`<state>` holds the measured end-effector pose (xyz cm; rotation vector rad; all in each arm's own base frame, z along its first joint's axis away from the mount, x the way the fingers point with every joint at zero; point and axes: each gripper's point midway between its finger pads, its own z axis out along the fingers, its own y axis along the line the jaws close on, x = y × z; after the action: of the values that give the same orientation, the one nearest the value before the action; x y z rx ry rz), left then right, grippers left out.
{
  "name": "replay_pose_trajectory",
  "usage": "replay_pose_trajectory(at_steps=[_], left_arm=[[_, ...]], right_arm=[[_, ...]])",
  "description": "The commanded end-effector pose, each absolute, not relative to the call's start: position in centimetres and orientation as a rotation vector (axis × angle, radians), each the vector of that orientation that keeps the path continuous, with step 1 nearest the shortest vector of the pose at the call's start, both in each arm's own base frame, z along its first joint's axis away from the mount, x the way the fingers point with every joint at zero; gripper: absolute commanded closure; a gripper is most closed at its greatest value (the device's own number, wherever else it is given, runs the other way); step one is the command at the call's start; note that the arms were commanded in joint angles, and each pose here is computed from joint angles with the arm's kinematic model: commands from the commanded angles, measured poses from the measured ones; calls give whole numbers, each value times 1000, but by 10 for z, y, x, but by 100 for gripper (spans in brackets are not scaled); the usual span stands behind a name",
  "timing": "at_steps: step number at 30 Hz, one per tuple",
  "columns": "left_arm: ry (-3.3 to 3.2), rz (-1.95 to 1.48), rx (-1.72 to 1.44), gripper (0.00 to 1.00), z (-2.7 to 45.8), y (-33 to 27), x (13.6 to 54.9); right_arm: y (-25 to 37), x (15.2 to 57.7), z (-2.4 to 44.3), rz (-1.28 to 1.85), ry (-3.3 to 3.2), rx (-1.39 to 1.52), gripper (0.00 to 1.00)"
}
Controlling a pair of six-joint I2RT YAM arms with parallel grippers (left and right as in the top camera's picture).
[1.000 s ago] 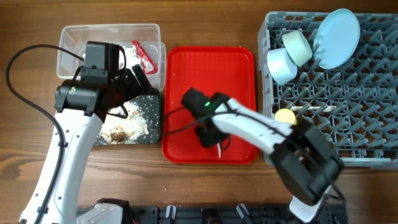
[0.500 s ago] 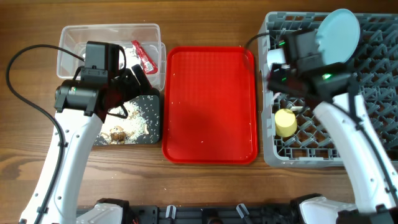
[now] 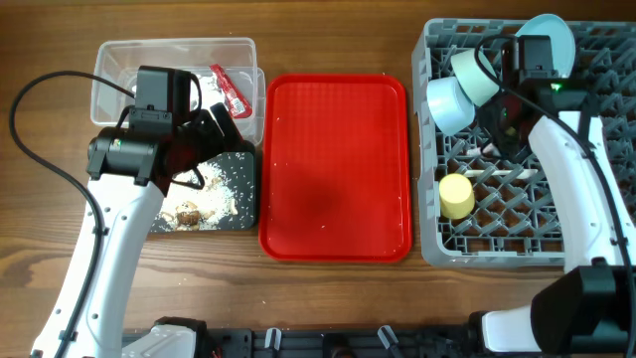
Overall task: Sort waste into correct bins and load items into the dishwasher rack
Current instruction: 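Carry the white fork with the right gripper over the rack, then lower the fork into the rack and open the right gripper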
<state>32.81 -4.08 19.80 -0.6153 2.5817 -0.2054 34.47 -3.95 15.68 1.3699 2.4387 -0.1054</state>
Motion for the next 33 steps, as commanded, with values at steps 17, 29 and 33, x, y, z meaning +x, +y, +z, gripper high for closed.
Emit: replay_pose_trajectory(at_steps=[17, 29, 33], left_arm=[[2544, -194, -624, 0, 209, -35, 329], [2544, -194, -624, 0, 209, -35, 329], [2544, -194, -624, 0, 209, -35, 329]], right_arm=[[70, 360, 232, 346, 2567, 268, 21], [178, 290, 234, 337, 2626, -329, 0], [174, 287, 231, 307, 2643, -333, 0]])
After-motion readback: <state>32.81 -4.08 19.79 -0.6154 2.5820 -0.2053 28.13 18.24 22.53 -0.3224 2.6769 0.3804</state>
